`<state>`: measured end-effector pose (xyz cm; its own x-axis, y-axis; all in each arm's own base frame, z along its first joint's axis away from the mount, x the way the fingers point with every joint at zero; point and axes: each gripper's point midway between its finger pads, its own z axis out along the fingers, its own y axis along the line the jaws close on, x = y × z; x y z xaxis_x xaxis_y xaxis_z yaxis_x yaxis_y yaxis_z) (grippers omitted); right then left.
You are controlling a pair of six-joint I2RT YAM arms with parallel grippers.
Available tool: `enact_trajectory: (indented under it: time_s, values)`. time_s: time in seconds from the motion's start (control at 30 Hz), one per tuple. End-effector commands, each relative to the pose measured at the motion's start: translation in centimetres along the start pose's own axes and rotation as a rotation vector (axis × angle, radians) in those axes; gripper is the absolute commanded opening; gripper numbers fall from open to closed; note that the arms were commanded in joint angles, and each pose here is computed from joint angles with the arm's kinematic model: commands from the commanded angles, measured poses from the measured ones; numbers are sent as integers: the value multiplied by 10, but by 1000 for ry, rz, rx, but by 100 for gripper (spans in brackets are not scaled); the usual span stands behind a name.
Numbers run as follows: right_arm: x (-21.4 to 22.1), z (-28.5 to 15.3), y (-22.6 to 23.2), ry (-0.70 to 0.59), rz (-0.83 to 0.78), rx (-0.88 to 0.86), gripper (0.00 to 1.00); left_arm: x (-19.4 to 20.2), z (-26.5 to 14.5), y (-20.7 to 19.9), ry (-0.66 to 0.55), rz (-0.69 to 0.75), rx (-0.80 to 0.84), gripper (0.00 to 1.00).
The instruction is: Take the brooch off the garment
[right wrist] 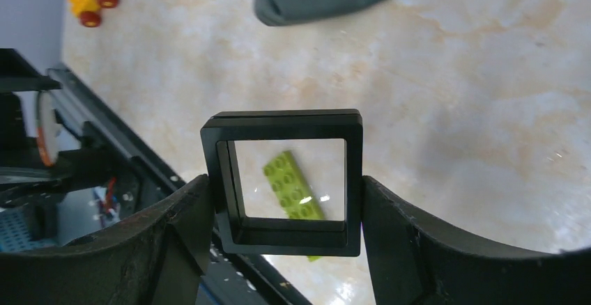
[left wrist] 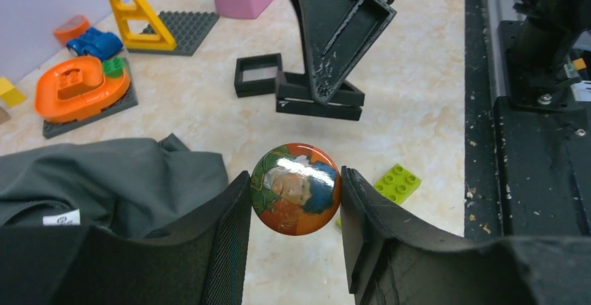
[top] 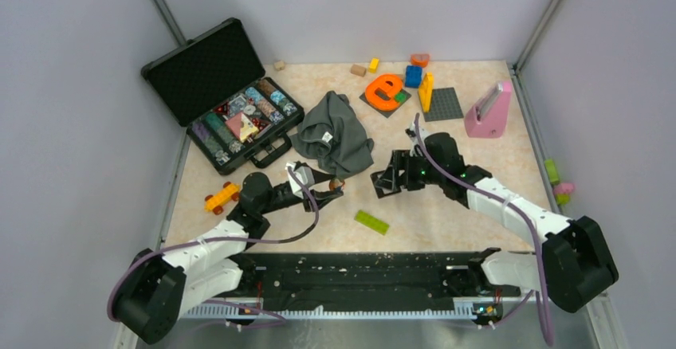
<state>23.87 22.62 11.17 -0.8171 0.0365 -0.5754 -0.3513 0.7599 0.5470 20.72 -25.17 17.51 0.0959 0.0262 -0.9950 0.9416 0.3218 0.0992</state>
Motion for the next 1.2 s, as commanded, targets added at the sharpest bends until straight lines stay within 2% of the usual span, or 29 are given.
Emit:
enact_trajectory:
  time_s: [0.0, 0.4, 0.57, 1.0, 1.17]
  values:
    - [-31, -12, 62, -84, -20, -255, 65, -35, 6, -12, -122, 51, 92, 27]
    - [-19, -4, 102, -20, -54, -328, 64, -33, 9, -24, -114, 100, 149, 25]
    - [-18, -4, 110, -9, -65, -351, 64, -25, 10, -20, -71, 106, 131, 25]
    - [-9, -4, 126, 24, -105, -388, 64, -23, 11, -18, -51, 119, 116, 25]
    - [-11, -8, 134, 24, -107, -412, 63, -13, 12, -11, 1, 114, 90, 24]
